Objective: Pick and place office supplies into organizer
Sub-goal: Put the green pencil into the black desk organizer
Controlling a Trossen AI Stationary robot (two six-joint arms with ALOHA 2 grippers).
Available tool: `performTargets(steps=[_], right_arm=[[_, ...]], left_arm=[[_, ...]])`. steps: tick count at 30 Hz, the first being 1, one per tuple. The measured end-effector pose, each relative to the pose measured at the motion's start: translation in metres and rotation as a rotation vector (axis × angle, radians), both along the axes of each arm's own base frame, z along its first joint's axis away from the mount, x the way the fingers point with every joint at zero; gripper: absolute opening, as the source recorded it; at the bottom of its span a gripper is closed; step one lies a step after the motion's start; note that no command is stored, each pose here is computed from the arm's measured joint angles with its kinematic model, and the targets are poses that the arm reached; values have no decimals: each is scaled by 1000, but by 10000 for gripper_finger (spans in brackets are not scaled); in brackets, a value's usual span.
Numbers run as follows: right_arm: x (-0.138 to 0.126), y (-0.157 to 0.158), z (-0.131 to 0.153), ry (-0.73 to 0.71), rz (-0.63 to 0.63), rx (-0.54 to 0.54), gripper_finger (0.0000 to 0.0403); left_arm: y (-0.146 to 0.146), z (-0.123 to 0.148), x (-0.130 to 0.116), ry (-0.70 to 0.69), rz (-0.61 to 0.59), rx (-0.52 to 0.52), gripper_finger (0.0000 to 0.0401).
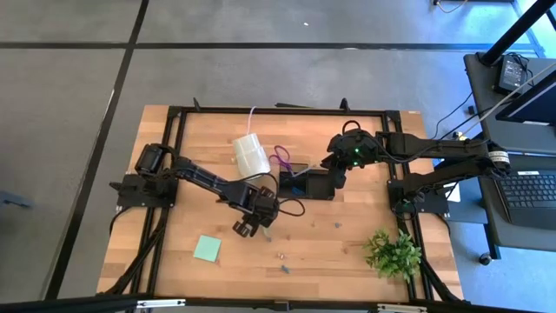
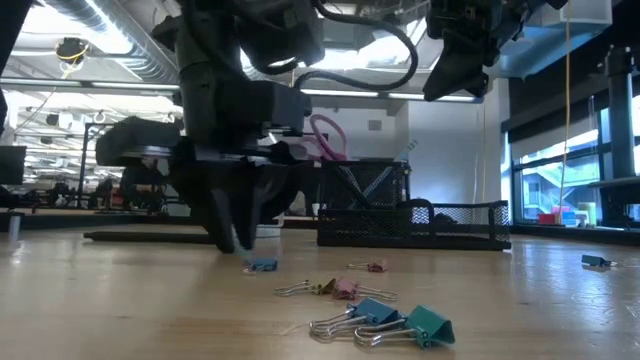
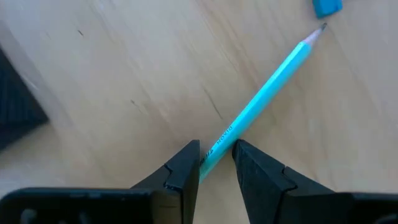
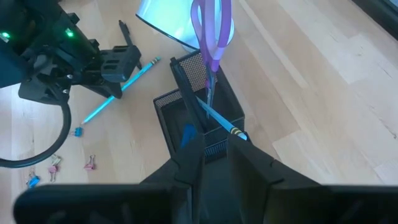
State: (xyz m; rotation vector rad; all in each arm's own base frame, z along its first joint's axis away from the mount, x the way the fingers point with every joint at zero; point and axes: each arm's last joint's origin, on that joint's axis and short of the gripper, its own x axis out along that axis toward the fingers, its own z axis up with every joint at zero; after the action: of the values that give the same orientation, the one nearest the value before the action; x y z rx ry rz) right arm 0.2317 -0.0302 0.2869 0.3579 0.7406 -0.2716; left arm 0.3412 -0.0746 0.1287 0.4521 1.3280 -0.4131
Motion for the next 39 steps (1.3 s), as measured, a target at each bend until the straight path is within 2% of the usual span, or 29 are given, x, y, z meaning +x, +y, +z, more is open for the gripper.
performTargets(steps=[4, 9, 16, 20, 24, 30, 39], right_arm=[[0, 0, 0, 0, 0, 0, 74], [0, 0, 0, 0, 0, 0, 75], [0, 0, 0, -1, 0, 0, 75], [0, 0, 0, -1, -1, 1, 74], [0, 0, 0, -1, -2, 1, 74], [0, 0, 0, -2, -2, 2, 75], [0, 0, 0, -2, -2, 2, 74]], left_arm=[[-1, 0, -1, 12, -2, -17, 100], [-2, 0, -2, 21, 76, -31, 99], [-8, 0, -6, 39, -115, 11, 93], [-8, 0, -6, 34, -139, 49, 97], [-7, 0, -6, 35, -66, 34, 93], [-7, 0, -6, 40, -37, 20, 71], [-7, 0, -6, 48, 173, -15, 41]])
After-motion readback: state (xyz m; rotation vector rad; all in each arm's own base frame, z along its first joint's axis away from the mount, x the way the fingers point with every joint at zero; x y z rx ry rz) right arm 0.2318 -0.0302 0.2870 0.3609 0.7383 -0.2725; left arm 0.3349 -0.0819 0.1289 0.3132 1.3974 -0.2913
